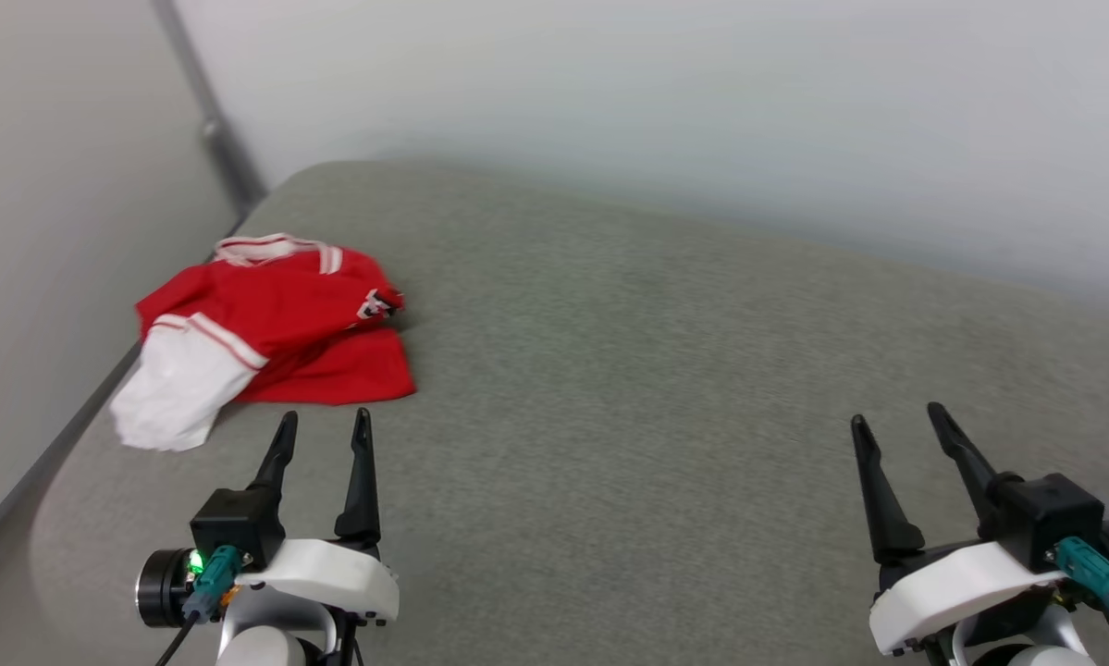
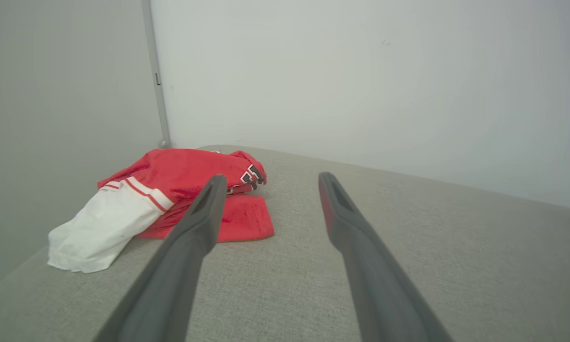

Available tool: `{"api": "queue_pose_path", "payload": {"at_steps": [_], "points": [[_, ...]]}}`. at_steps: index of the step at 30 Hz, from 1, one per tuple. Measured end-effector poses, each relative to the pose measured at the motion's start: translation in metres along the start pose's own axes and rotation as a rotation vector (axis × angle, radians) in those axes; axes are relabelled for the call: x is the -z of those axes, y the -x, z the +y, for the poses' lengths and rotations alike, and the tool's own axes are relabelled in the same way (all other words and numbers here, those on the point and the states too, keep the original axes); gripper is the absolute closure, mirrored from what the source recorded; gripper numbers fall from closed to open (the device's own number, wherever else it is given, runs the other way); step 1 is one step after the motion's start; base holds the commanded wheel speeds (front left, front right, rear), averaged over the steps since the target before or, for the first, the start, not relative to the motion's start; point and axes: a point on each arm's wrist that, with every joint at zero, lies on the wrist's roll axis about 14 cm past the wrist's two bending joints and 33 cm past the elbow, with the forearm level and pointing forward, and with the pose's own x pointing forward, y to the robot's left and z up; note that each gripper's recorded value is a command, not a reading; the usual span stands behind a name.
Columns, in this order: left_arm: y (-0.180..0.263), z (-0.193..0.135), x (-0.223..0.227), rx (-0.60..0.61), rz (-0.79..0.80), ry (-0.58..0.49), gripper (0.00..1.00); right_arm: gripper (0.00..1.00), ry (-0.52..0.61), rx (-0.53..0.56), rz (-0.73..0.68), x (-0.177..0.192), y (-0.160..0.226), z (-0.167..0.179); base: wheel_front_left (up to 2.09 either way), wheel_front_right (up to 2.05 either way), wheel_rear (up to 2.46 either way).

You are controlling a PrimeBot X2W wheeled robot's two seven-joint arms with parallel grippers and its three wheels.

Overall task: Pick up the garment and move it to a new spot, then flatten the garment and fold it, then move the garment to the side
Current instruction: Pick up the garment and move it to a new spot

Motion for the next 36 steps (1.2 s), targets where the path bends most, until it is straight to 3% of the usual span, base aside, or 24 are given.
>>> {"api": "queue_pose_path", "payload": {"at_steps": [8, 16, 27, 33, 36], "points": [[0.032, 0.061, -0.012, -0.187, -0.023, -0.019, 0.00, 0.00, -0.018, -0.193, -0.002, 0.001, -0.028, 0.063, 0.00, 0.00, 0.00], [0.059, 0.097, -0.014, -0.311, -0.020, -0.033, 0.00, 0.00, -0.037, -0.320, -0.018, -0.003, -0.045, 0.105, 0.00, 0.00, 0.00], [0.047, 0.098, -0.015, -0.309, -0.015, -0.049, 0.00, 0.00, -0.011, -0.305, -0.011, -0.002, -0.051, 0.099, 0.00, 0.00, 0.00], [0.006, 0.095, -0.027, -0.265, -0.044, -0.054, 0.00, 0.00, -0.001, -0.270, 0.004, 0.001, -0.053, 0.081, 0.00, 0.00, 0.00], [-0.046, 0.095, -0.047, -0.229, -0.062, -0.068, 0.00, 0.00, 0.007, -0.230, -0.001, 0.001, -0.059, 0.059, 0.00, 0.00, 0.00]]}}
